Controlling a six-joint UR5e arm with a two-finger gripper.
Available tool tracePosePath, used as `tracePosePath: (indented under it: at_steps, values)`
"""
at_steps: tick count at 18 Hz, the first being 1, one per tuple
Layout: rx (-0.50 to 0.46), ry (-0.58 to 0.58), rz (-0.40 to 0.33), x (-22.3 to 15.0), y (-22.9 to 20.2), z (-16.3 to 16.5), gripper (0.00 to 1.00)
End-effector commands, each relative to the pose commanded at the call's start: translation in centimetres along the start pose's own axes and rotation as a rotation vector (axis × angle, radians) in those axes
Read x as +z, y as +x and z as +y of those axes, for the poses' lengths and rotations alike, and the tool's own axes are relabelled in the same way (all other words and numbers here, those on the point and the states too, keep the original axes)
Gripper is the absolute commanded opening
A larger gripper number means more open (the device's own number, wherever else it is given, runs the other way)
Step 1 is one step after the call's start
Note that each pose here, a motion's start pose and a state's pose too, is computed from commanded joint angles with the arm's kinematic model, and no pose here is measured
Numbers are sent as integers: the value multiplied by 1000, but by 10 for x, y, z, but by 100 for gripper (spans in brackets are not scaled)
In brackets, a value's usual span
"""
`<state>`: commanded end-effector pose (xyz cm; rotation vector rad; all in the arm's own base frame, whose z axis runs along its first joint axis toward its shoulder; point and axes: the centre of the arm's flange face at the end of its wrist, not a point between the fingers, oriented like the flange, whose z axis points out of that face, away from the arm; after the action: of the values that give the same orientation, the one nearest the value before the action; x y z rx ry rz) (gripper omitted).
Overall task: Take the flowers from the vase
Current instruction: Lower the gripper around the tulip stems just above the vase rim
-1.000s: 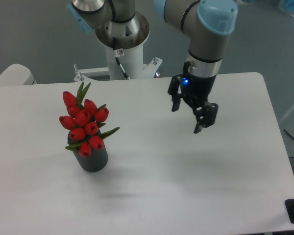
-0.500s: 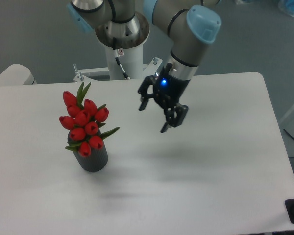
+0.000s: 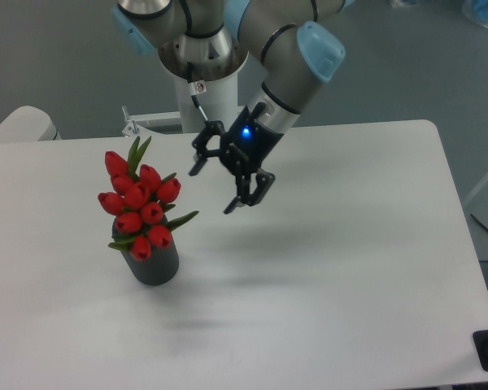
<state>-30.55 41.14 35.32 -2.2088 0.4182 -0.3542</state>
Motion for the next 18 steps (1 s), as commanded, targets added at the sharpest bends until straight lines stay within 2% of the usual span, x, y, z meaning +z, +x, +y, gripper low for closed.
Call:
tracePosePath:
  at_steps: [3, 6, 13, 18]
  values:
    - [-5, 45, -26, 6, 12, -3, 100]
    - [7, 47, -10, 21, 22, -3, 100]
    - [65, 66, 12, 51, 12, -3, 100]
    - [75, 91, 27, 58, 13, -6, 100]
